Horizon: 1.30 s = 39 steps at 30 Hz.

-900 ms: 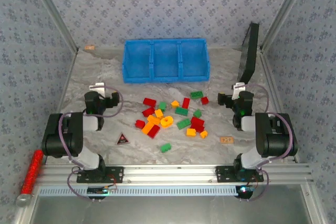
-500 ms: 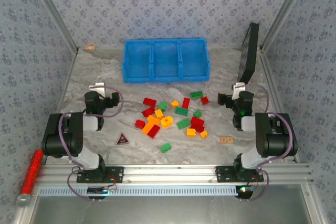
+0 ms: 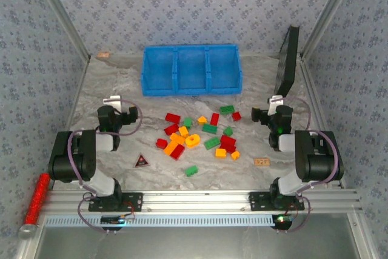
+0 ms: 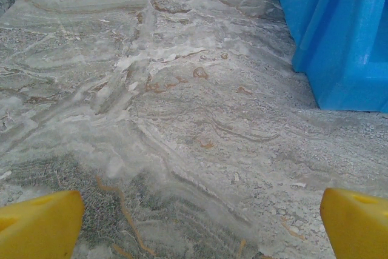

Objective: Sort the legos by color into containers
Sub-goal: Pick up the lego from the center of the table.

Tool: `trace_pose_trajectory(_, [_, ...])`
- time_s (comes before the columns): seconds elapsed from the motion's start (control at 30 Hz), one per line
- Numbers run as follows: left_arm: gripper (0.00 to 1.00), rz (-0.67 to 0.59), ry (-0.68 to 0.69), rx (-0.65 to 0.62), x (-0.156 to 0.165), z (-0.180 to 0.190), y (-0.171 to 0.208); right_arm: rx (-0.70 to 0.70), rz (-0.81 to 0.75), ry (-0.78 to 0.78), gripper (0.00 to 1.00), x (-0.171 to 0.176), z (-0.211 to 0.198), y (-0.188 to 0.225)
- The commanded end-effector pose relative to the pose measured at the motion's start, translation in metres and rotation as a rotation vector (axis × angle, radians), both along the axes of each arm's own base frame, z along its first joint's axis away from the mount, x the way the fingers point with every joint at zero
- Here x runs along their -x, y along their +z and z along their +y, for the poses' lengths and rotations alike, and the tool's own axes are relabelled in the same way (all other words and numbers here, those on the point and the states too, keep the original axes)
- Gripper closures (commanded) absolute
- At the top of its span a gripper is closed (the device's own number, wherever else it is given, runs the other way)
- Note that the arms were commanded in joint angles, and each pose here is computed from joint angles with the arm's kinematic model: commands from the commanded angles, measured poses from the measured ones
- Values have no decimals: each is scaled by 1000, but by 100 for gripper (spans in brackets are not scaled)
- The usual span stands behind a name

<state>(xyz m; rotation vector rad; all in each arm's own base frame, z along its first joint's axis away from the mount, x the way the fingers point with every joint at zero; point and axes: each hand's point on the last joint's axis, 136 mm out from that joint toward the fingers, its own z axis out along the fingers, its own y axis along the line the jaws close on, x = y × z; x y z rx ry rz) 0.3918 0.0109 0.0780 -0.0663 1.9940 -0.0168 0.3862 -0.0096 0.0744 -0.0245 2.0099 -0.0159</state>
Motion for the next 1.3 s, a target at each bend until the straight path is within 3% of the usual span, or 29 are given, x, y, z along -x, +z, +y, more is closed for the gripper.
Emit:
trace_pose_trajectory(0.0, [0,-28,-17,-6,-7,-1,10,5,-20,15,0,-8,3,20])
trace_pose_trajectory(0.13, [0,-24,-16,-3,-7,-1,10,0,51,166,0,-5,32,42])
trace_pose_trajectory(0.27, [0,-27,-54,6,-7,-5,12,-23,55,219,0,6,57,66])
trace_pose_trajectory(0.47, [0,103,43,5,-24,4,68,-98,174,170,0,24,85,82])
trace_pose_trajectory(0.6, [0,33,32,-74,-31,-14,126,-98,325,101,5,34,90,65])
trace_pose_trajectory(0.73, [0,8,-20,-67,-33,-30,161,-116,443,120,5,36,99,43])
trace_pose_trajectory(1.0, [0,39,-108,-42,-25,-55,183,-102,654,192,14,25,121,0])
trace_pose_trajectory(1.27, [0,21,-140,-41,-17,-65,199,-28,732,194,16,13,125,-18])
